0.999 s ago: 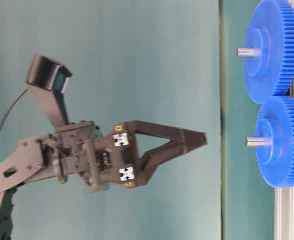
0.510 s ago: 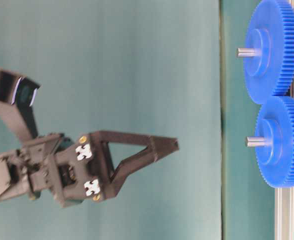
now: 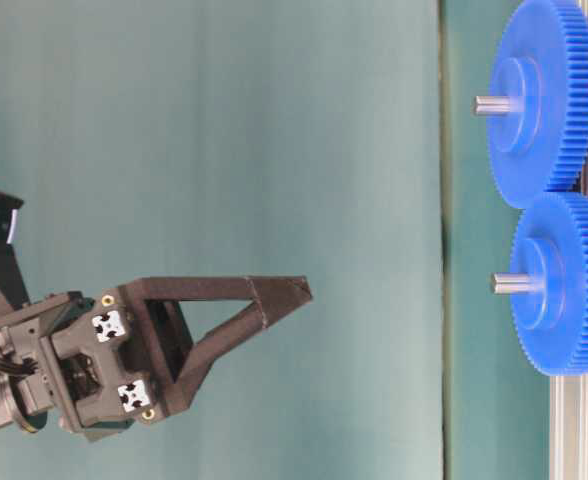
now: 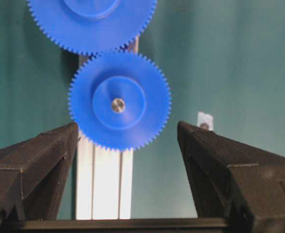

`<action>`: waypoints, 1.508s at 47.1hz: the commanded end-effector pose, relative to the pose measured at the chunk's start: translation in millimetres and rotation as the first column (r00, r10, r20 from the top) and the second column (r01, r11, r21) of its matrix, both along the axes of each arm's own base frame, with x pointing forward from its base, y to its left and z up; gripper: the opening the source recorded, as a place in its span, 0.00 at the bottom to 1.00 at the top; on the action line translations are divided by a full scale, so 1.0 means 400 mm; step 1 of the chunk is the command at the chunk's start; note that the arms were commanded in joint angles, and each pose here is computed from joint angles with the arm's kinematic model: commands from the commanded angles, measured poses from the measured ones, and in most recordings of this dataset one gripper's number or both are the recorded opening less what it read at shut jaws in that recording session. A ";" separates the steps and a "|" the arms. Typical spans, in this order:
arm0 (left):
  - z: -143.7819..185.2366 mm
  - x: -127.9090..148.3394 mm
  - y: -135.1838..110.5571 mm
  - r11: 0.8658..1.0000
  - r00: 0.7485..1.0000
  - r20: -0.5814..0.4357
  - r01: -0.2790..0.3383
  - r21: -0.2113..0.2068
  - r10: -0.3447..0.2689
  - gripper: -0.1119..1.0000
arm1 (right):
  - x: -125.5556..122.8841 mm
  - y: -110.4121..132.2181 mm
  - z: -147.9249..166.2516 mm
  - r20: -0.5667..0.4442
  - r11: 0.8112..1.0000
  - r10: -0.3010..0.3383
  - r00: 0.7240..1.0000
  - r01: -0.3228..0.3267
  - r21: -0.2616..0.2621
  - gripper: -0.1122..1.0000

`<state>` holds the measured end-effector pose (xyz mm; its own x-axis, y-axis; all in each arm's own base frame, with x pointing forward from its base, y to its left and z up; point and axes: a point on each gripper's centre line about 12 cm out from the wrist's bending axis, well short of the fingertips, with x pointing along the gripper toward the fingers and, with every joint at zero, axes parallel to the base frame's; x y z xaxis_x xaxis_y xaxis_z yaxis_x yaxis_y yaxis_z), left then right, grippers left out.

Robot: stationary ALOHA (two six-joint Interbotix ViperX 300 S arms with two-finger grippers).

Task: Find the location of the shaft and insert the small gear.

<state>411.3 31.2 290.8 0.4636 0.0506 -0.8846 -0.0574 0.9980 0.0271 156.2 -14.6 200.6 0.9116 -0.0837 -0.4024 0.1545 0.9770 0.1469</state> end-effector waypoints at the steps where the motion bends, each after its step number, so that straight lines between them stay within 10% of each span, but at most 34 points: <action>1: 0.040 -0.006 -0.002 1.000 0.999 0.046 0.002 0.007 -0.002 0.81 | 0.005 -0.002 0.011 0.015 1.000 -0.007 1.000 0.007 0.009 0.13; 71: 0.030 -0.002 -0.005 1.000 0.999 0.038 0.001 0.002 -0.001 0.81 | -0.002 -0.001 0.004 0.021 1.000 -0.016 1.000 0.015 0.026 0.13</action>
